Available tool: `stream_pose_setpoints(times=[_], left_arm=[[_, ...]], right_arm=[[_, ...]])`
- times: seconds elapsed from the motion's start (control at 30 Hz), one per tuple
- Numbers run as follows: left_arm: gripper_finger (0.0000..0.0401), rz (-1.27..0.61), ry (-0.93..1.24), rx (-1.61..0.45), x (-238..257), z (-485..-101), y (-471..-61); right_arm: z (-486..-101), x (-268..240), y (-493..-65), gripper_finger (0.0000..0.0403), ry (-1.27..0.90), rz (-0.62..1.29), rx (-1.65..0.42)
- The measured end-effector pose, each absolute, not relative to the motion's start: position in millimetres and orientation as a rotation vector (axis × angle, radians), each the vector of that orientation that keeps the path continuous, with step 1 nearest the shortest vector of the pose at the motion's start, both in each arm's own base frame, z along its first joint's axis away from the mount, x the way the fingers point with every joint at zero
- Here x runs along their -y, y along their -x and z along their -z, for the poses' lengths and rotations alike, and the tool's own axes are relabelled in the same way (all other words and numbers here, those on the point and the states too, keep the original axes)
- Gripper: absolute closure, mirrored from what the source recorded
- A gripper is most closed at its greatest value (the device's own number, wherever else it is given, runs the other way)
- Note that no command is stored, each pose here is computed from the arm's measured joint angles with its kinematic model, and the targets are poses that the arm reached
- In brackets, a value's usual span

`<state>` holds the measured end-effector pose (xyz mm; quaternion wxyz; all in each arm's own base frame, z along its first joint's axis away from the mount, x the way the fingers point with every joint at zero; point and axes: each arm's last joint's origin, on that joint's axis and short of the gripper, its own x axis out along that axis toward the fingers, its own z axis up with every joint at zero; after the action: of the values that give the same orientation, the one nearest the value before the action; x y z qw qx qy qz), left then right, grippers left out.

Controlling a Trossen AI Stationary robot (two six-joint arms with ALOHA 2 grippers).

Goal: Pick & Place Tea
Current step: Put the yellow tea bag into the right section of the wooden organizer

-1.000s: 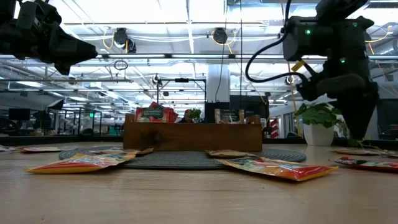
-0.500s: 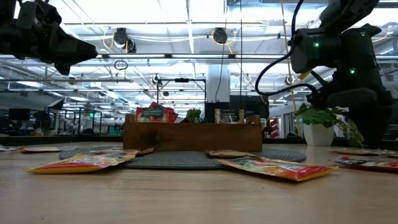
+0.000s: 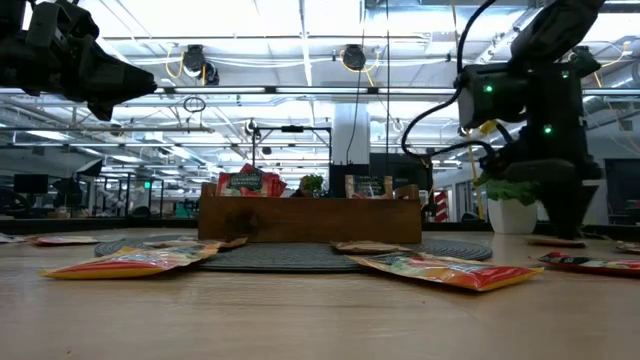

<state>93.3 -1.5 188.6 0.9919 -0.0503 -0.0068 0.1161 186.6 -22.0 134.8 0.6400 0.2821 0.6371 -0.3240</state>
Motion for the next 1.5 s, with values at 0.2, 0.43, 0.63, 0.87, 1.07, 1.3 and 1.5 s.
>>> stream_pose_setpoints(times=[0.2, 0.43, 0.63, 0.87, 1.07, 1.3, 1.5], left_arm=[[0.0308, -0.233, 0.101, 0.014, 1, -189, -93], [0.0308, -0.233, 0.101, 0.013, 1, -189, -93], [0.0308, -0.233, 0.101, 0.013, 1, -189, -93], [0.0308, -0.233, 0.101, 0.014, 1, -189, -93], [0.0308, -0.233, 0.101, 0.013, 1, -189, -93], [0.0308, -0.233, 0.101, 0.013, 1, -189, -93], [0.0308, -0.233, 0.101, 0.013, 1, -189, -93]], right_arm=[[-135, 30, -194, 0.0403, -0.54, 0.62, -1.404], [-135, 29, -197, 0.0403, -0.365, 0.357, -1.438], [-135, 25, -197, 0.0403, -0.352, 0.213, -1.466], [-145, 21, -196, 0.0403, -0.315, 0.362, -1.547], [-187, 6, -215, 0.0403, -0.468, 0.556, -1.444], [-211, -29, -231, 0.0401, -0.748, 0.624, -1.296], [-197, -54, -258, 0.0347, -0.928, 0.359, -0.916]])
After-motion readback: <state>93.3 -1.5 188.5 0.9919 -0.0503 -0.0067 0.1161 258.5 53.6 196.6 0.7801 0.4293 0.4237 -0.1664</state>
